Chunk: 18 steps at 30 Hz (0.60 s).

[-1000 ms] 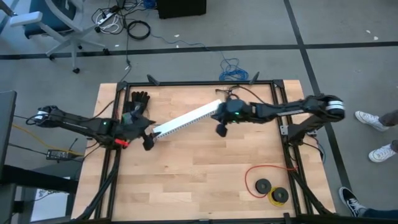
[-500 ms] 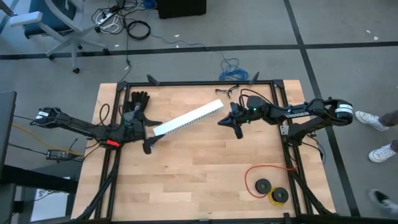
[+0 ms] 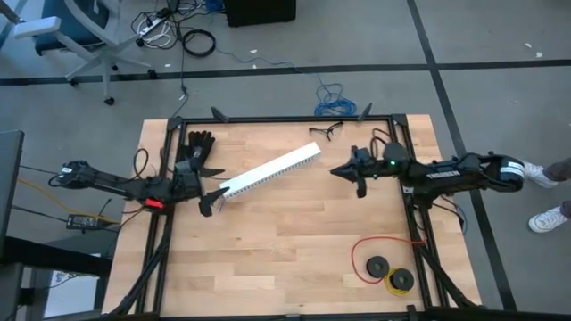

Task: Ziptie cables
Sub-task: Return to Home Position

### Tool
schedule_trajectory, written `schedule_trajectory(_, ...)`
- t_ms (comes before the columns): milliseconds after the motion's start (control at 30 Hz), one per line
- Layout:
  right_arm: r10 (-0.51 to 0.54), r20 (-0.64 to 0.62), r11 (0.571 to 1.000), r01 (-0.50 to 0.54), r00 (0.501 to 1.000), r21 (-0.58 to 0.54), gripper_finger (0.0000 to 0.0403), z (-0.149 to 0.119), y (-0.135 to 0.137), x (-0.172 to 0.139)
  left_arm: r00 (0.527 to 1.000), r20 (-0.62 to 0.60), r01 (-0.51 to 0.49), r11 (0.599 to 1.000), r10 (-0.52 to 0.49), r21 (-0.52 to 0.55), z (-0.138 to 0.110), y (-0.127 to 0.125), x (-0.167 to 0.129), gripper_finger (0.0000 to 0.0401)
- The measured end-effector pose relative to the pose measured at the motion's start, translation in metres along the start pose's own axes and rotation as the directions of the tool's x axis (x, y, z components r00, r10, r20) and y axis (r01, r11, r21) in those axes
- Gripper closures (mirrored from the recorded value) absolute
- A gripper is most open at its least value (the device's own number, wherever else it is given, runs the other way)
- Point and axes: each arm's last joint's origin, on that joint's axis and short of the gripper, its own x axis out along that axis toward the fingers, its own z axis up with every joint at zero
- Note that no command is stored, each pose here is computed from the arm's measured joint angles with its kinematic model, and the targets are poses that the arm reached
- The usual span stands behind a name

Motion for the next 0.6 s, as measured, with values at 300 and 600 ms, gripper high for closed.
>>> schedule_trajectory(300,-0.084,0.108,0.996,0.081,0.991,0.032,0.0403,-0.007,0.003,-0.026,0.999,0.035,-0.007,0.999,0.009,-0.041,0.001,0.009,-0.016,0.0103)
schedule_trajectory(600,-0.203,0.033,0.979,0.201,0.979,0.036,0.0403,-0.018,0.024,-0.025,1.0,0.016,-0.005,0.999,0.006,-0.044,0.002,0.01,-0.016,0.0103)
